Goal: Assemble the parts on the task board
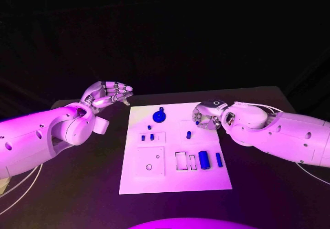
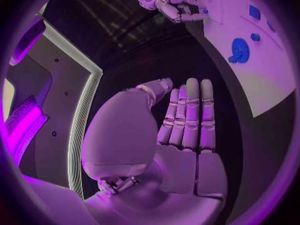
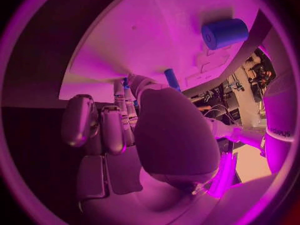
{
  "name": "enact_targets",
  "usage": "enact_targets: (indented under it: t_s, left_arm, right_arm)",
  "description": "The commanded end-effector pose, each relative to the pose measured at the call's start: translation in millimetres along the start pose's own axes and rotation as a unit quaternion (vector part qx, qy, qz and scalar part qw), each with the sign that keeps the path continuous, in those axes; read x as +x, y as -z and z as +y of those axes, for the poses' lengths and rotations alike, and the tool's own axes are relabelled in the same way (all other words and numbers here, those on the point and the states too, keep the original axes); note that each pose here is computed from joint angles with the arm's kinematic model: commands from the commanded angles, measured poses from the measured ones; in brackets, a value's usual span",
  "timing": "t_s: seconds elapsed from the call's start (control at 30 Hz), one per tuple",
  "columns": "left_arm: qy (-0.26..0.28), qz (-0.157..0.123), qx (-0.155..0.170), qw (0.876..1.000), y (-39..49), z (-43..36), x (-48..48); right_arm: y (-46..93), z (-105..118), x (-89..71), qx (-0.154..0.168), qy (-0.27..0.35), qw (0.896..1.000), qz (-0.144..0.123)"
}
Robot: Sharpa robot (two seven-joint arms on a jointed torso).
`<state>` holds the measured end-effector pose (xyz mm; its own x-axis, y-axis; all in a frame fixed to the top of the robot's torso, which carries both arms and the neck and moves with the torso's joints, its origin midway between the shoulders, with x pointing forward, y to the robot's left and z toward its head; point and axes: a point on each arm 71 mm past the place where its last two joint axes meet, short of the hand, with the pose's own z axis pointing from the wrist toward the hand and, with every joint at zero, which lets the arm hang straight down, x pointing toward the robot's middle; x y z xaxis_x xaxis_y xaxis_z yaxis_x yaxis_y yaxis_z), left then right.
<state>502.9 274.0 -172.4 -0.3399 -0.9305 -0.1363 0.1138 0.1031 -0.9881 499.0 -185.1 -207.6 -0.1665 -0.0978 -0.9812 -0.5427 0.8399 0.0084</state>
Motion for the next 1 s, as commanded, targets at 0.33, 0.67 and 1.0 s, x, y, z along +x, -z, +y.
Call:
enact_targets:
  t_s: [0.33, 0.67, 1.0]
  left_arm:
    - [0.007, -0.003, 0.008, 1.0, -0.4, -1.8, 0.5]
    - [0.006, -0.005, 0.006, 1.0, -0.4, -1.4, -0.7]
    - [0.004, -0.009, 0.007, 1.0, -0.2, -0.9, -3.3]
  right_arm:
    - [-2.5, 4.7, 12.5, -0.004, 0.009, 1.0, 0.027]
    - [-2.5, 5.6, 13.2, 0.004, 0.019, 1.0, 0.016]
    - [2.2, 8.2, 3.7, 0.003, 0.01, 0.999, -0.044]
